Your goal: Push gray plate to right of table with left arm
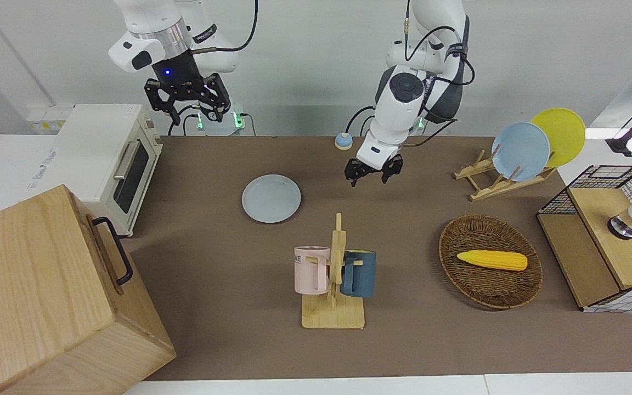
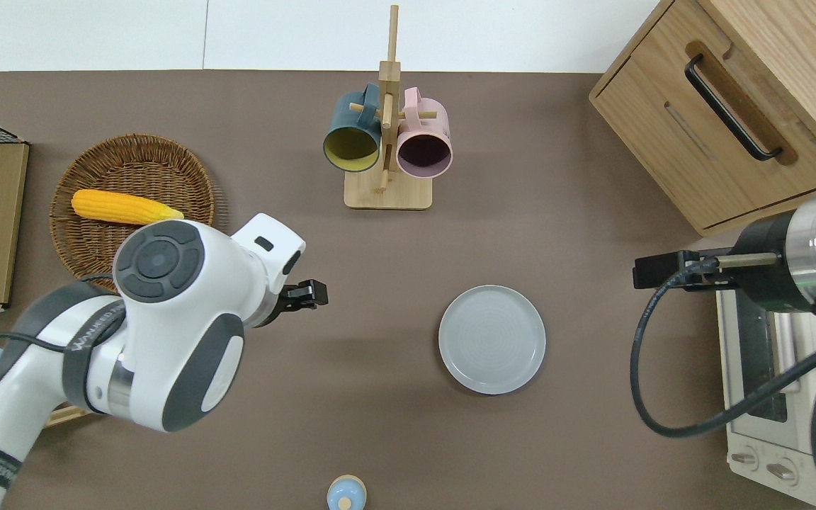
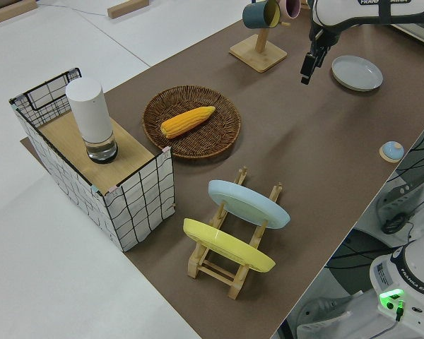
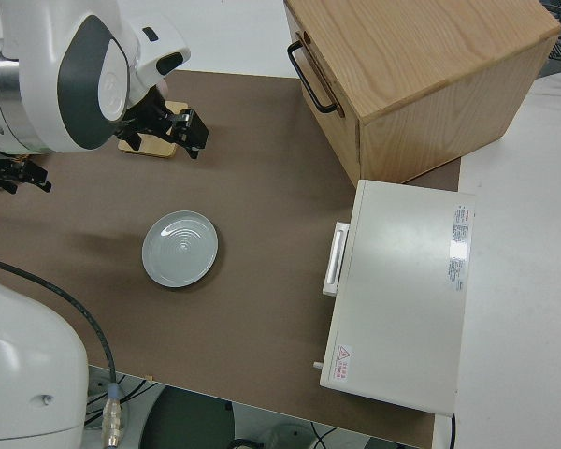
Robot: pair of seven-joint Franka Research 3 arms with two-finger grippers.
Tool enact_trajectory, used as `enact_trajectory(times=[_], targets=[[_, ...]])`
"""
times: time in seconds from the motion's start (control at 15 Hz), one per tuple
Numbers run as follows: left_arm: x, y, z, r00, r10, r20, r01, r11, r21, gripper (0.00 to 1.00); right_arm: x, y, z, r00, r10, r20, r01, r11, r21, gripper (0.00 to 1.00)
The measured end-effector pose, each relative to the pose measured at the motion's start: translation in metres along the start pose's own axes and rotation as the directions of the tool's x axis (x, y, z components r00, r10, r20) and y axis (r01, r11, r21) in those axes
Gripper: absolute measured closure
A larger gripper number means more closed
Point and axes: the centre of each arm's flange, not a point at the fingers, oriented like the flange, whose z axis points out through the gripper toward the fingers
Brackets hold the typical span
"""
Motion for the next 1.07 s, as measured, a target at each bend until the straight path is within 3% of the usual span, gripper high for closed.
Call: enact_trajectory(times=[0.2,0.53,1.07], targets=[[0.010,-0.031,-0.018,0.9994,-0.025,-0.024,0.025,1.000,-0.002,0.00,0.000,0.000,0.000,1.000,0.000,0.000,0.000,1.000,0.000,0.00],[0.017,-0.074,-0.049,0.9981,-0.020,-0.058,0.020,1.000,0.003,0.00,0.000,0.000,0.000,1.000,0.000,0.000,0.000,1.000,0.000,0.00],[0.024,-0.117,-0.102,0.9967,-0.046,-0.067,0.046,0.999,0.006,0.00,0.000,0.000,0.000,1.000,0.000,0.000,0.000,1.000,0.000,0.00]])
